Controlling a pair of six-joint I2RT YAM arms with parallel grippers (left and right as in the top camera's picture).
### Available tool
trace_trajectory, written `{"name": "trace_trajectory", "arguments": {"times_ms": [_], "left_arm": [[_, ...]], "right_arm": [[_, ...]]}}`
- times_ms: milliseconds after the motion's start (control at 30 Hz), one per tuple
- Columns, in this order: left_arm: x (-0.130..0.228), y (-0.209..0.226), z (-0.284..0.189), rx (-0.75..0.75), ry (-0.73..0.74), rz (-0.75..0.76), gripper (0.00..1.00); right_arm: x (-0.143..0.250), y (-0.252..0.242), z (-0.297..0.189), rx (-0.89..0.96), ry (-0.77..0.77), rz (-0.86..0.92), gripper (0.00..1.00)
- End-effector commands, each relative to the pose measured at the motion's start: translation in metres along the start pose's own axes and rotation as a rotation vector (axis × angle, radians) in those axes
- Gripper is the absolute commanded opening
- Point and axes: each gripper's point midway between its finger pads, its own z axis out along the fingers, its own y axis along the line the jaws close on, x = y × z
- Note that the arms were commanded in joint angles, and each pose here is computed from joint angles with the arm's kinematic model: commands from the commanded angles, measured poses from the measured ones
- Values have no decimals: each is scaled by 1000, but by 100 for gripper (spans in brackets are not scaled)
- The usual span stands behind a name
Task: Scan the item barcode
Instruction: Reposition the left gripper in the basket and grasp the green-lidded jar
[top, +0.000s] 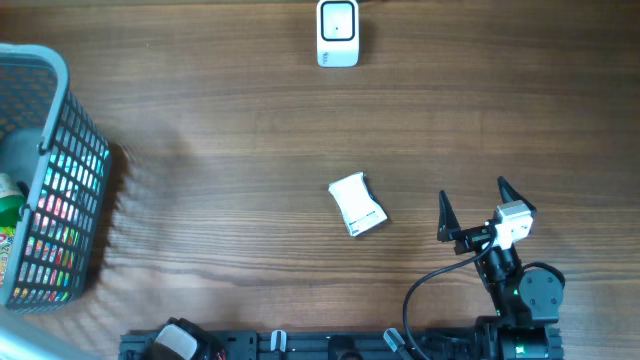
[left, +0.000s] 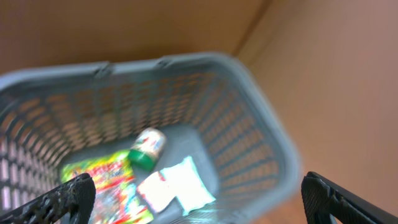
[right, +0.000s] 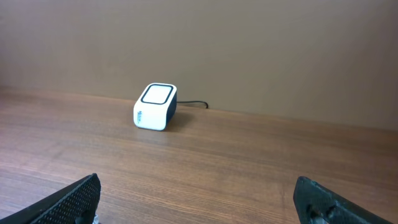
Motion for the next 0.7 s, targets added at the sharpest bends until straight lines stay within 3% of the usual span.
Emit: {"name": "trace_trajectory", "arguments": {"times_ms": [0,133,367,467,667], "left_arm": [[19,17,65,-81,153,36,100],[57,7,124,53,339,220,100],[125,73,180,-157,515,369,100],[143,82,191,-160,542,423,100],[131,89,205,-219,458,376,100]], "right_arm": [[-1,-1,0,11,-6,6,100],[-1,-1,0,11,-6,5,100],[-1,-1,0,11,-6,6,100],[-1,-1,0,11,-6,6,100],[-1,-1,0,11,-6,6,100]]}}
